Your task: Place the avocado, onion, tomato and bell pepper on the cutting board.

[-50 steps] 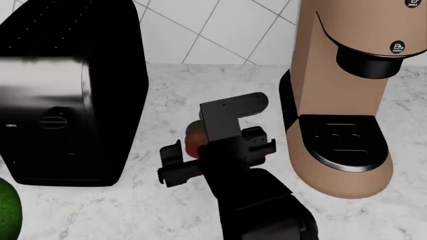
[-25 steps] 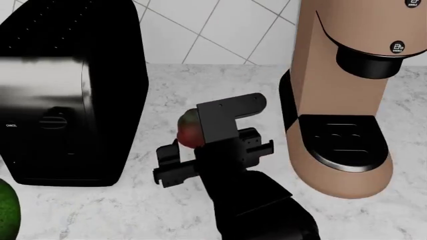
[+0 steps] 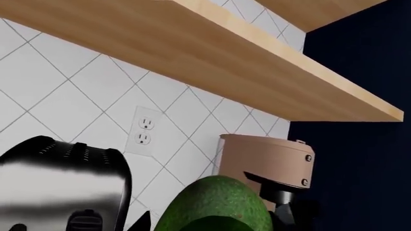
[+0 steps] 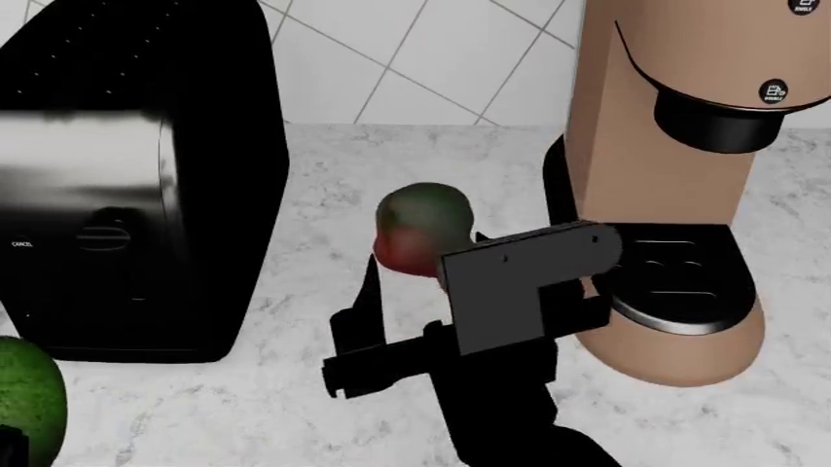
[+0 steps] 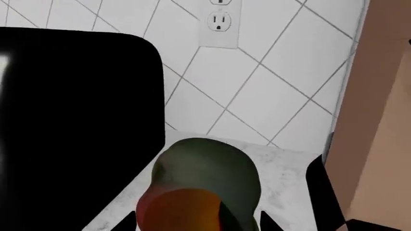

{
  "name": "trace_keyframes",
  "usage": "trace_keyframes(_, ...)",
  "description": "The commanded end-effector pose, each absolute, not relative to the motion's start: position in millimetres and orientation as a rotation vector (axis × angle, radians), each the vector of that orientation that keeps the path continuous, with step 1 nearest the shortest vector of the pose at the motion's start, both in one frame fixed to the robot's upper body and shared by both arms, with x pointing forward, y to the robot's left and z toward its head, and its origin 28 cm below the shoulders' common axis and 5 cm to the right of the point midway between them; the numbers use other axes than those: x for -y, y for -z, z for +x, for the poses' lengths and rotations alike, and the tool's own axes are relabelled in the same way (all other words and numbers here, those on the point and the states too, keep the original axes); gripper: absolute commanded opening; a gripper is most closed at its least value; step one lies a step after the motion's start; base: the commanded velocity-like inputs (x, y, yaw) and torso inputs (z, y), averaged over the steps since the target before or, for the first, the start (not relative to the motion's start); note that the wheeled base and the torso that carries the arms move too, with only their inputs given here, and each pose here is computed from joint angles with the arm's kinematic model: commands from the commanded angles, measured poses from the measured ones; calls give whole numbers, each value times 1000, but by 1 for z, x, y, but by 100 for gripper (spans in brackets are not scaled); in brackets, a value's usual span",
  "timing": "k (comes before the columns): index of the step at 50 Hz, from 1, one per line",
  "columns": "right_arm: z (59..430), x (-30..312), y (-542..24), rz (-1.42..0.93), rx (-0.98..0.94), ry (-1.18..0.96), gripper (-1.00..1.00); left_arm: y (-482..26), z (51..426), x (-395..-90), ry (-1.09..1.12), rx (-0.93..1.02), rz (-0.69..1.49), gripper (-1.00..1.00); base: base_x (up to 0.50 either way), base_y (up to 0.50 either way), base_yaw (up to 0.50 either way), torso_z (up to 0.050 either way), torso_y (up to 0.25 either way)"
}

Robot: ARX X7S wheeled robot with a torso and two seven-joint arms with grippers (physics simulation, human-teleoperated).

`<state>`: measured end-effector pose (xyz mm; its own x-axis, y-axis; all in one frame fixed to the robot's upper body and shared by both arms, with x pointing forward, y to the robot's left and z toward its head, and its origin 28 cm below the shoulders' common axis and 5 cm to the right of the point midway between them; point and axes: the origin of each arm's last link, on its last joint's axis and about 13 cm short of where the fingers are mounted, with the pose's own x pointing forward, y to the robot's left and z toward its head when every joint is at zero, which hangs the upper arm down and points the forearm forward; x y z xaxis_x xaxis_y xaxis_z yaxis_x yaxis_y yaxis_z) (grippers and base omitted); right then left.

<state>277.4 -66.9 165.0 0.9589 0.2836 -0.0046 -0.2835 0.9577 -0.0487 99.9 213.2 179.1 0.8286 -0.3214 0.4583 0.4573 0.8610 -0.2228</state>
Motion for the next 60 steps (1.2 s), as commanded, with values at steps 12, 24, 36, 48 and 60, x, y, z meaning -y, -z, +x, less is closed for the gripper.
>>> trace_keyframes(12,231,85,-165,-109,190,-276,-100,-172,116,-213,386,433,-323,-100,-67,0,0,0,0)
trace_keyframes(24,228,82,-168,-128,194,-283,-100,-172,116,-212,389,430,-324,-100,-459,340,0,0,0)
trace_keyframes(36,227,80,-168,-156,190,-293,-100,-172,118,-214,369,431,-326,-100,-79,500,0,0,0)
trace_keyframes(48,226,80,-169,-143,200,-296,-100,-172,117,-213,373,431,-323,-100,0,500,0,0,0)
trace_keyframes(60,225,79,-171,-129,205,-310,-100,-172,117,-213,375,429,-321,-100,0,500,0,0,0)
